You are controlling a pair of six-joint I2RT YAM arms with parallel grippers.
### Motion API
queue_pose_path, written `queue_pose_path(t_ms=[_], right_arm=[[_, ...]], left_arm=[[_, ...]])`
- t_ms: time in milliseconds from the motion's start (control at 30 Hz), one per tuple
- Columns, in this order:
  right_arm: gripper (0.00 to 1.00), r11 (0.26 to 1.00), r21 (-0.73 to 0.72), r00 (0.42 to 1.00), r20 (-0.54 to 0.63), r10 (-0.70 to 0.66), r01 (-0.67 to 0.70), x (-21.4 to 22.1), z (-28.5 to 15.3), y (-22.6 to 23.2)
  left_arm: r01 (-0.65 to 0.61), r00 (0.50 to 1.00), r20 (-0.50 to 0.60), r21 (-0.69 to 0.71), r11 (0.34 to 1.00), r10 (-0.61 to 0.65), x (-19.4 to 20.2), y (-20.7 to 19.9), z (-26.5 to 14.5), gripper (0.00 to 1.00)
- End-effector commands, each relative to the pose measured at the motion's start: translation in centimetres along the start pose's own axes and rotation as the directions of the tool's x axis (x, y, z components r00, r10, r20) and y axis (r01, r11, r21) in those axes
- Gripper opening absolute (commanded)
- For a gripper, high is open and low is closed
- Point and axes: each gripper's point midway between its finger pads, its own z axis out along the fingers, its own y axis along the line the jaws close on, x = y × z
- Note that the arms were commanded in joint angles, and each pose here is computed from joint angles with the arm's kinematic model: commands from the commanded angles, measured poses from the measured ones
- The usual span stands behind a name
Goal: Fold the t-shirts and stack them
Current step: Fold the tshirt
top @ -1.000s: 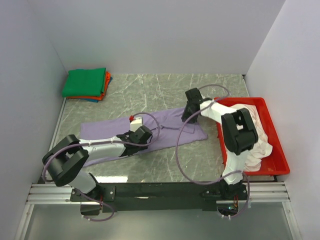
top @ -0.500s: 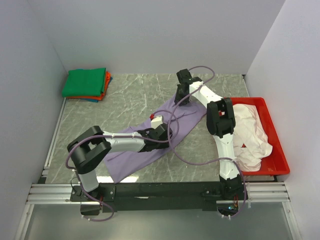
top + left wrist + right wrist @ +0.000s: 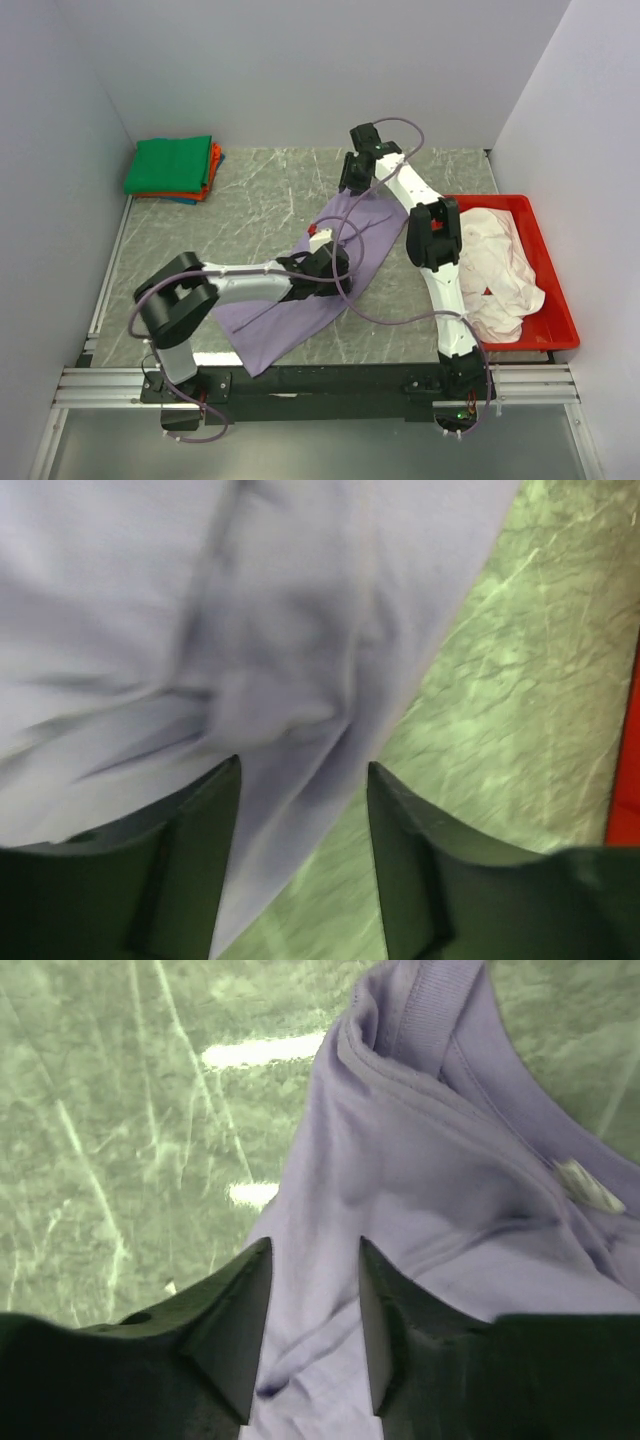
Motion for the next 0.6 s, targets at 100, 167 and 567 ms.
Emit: queue_pose_path(t_ms=[100, 167, 567], right_arm=[[0.51, 1.000, -0.019, 0.982, 0.188, 0.001, 0.002, -4.2, -10.0, 1.6], [0.51, 1.000, 0.010, 0.982, 0.188, 0.015, -0.017, -3.5, -10.9, 0.8], [0.48, 0.997, 0.043, 0.992, 0.116, 0.056, -0.061, 4.3, -9.6, -3.5]], left_arm=[[-0.093, 0.984, 0.136, -0.132, 0.987, 0.111, -3.0, 5.1, -6.1, 0.61], [-0.047, 0.980, 0.181, -0.190, 0.981, 0.082, -3.3, 7.5, -7.5, 0.61], [0.249, 0.950, 0.266, -0.331, 0.910, -0.164, -1.3, 18.7, -10.4, 0.53]])
